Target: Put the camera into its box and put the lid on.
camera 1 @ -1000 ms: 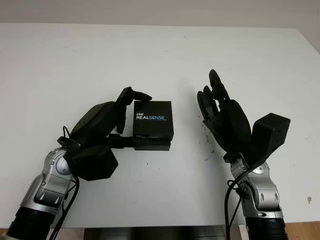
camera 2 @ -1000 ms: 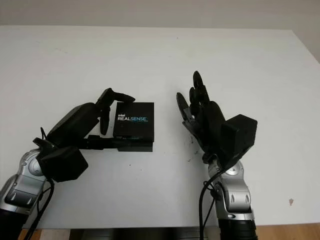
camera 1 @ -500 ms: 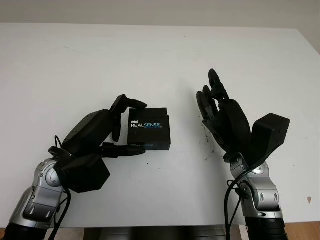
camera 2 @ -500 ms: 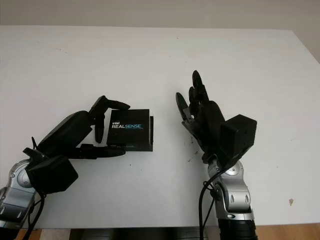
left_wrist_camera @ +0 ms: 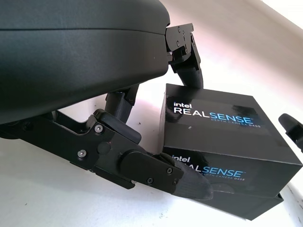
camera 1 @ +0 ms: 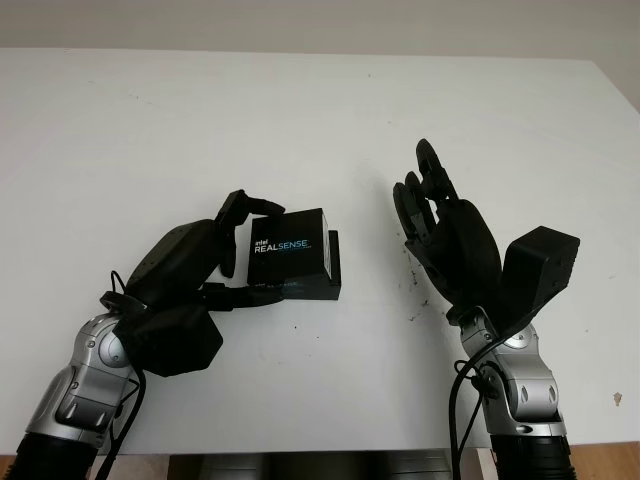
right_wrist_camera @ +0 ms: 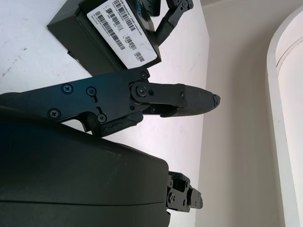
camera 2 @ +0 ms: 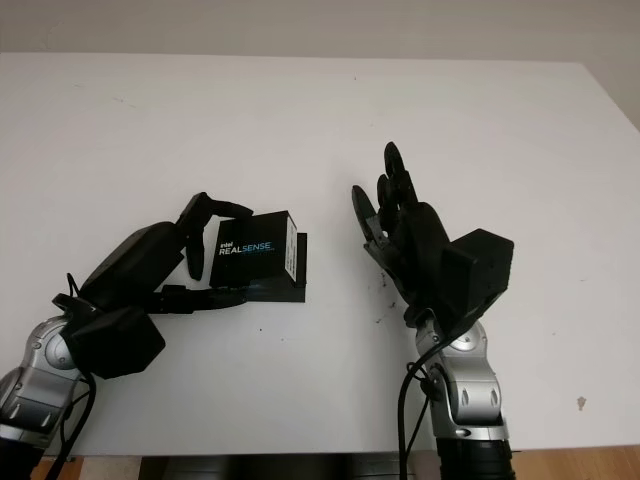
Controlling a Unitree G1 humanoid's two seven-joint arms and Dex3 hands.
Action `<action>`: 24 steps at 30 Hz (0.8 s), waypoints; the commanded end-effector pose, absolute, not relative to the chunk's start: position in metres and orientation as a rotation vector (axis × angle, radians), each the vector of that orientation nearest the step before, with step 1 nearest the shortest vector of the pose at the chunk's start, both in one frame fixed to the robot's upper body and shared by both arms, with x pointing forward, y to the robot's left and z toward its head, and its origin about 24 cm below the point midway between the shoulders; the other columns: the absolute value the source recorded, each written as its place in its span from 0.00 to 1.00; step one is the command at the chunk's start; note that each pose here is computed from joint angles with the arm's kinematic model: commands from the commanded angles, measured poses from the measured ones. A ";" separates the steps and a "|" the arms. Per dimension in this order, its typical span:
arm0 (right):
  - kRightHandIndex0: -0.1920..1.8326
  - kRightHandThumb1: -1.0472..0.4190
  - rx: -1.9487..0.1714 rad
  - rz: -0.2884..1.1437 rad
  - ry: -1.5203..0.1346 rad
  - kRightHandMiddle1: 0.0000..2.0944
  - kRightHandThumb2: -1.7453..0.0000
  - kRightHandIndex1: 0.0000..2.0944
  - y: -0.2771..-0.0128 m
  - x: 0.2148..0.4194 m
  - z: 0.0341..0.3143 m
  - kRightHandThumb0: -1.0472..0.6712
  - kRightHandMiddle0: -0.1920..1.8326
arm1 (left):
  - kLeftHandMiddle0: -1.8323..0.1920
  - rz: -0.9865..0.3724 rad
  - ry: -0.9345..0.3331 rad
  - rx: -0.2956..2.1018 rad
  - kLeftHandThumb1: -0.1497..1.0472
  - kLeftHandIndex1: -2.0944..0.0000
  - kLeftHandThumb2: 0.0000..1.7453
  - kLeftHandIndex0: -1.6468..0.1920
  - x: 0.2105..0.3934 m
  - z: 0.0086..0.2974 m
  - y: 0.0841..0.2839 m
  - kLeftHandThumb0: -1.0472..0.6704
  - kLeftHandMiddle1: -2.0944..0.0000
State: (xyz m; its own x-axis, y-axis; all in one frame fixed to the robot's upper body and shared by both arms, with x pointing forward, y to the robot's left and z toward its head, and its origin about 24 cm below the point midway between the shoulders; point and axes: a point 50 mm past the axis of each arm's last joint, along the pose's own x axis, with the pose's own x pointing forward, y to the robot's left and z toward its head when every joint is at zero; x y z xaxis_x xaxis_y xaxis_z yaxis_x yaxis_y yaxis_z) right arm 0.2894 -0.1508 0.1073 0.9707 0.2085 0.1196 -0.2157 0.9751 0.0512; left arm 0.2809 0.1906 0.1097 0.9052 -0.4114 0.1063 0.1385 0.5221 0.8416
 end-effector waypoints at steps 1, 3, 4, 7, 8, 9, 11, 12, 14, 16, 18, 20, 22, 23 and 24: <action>0.02 0.00 0.058 0.216 -0.129 0.02 0.77 0.03 -0.153 0.289 0.110 0.28 0.04 | 0.76 -0.334 -0.320 0.965 1.00 0.12 0.17 0.92 0.285 0.109 0.189 0.38 0.00; 0.02 0.00 0.056 0.215 -0.130 0.03 0.77 0.03 -0.153 0.289 0.110 0.28 0.04 | 0.76 -0.342 -0.331 0.962 1.00 0.11 0.17 0.93 0.287 0.109 0.187 0.38 0.00; 0.02 0.00 0.054 0.213 -0.131 0.03 0.77 0.03 -0.153 0.289 0.110 0.28 0.04 | 0.77 -0.345 -0.333 0.961 1.00 0.11 0.17 0.93 0.288 0.109 0.187 0.38 0.00; 0.02 0.00 0.053 0.214 -0.127 0.03 0.77 0.03 -0.152 0.289 0.110 0.28 0.04 | 0.77 -0.355 -0.348 0.960 1.00 0.11 0.17 0.93 0.289 0.111 0.185 0.38 0.00; 0.02 0.00 0.052 0.215 -0.127 0.03 0.77 0.03 -0.152 0.289 0.110 0.28 0.04 | 0.76 -0.357 -0.355 0.961 1.00 0.13 0.16 0.92 0.290 0.112 0.184 0.38 0.00; 0.02 0.00 0.052 0.216 -0.127 0.02 0.77 0.03 -0.152 0.289 0.110 0.28 0.04 | 0.74 -0.358 -0.359 0.961 1.00 0.13 0.16 0.91 0.290 0.112 0.184 0.38 0.00; 0.02 0.00 0.055 0.220 -0.132 0.02 0.77 0.02 -0.152 0.289 0.110 0.28 0.04 | 0.72 -0.360 -0.365 0.966 1.00 0.12 0.16 0.91 0.291 0.113 0.183 0.38 0.00; 0.01 0.00 0.055 0.220 -0.131 0.02 0.77 0.02 -0.152 0.289 0.110 0.28 0.04 | 0.71 -0.360 -0.366 0.967 1.00 0.12 0.15 0.90 0.291 0.114 0.182 0.38 0.00; 0.01 0.00 0.052 0.216 -0.130 0.02 0.77 0.02 -0.152 0.289 0.110 0.28 0.04 | 0.70 -0.362 -0.371 0.976 1.00 0.12 0.15 0.90 0.292 0.116 0.182 0.38 0.00; 0.02 0.00 0.051 0.214 -0.131 0.03 0.76 0.03 -0.152 0.289 0.110 0.29 0.04 | 0.70 -0.365 -0.376 0.988 1.00 0.13 0.15 0.90 0.292 0.119 0.181 0.38 0.00; 0.02 0.00 0.055 0.213 -0.131 0.03 0.76 0.03 -0.151 0.288 0.110 0.29 0.04 | 0.69 -0.366 -0.381 0.994 1.00 0.15 0.15 0.89 0.292 0.121 0.180 0.38 0.00; 0.02 0.00 0.057 0.212 -0.136 0.03 0.76 0.03 -0.151 0.288 0.109 0.29 0.04 | 0.68 -0.365 -0.383 0.996 1.00 0.16 0.15 0.87 0.292 0.123 0.180 0.37 0.00; 0.02 0.00 0.053 0.211 -0.136 0.03 0.76 0.03 -0.151 0.289 0.109 0.28 0.04 | 0.66 -0.368 -0.393 1.001 1.00 0.15 0.14 0.87 0.292 0.125 0.178 0.37 0.00; 0.03 0.00 0.052 0.211 -0.136 0.03 0.76 0.03 -0.150 0.289 0.108 0.28 0.04 | 0.66 -0.371 -0.395 1.004 1.00 0.15 0.14 0.87 0.292 0.127 0.178 0.37 0.00; 0.03 0.00 0.054 0.210 -0.135 0.03 0.76 0.03 -0.150 0.289 0.108 0.28 0.04 | 0.66 -0.373 -0.397 1.006 1.00 0.14 0.14 0.87 0.292 0.128 0.177 0.38 0.00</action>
State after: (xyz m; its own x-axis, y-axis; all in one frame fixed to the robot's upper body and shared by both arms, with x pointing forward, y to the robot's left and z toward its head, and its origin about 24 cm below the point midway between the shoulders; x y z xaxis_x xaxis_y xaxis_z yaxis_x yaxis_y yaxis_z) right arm 0.2893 -0.1500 0.1084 0.9695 0.2065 0.1320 -0.2136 0.9760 0.0427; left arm 0.2885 0.1828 0.1132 0.8842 -0.4557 0.1030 0.1542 0.4928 0.8564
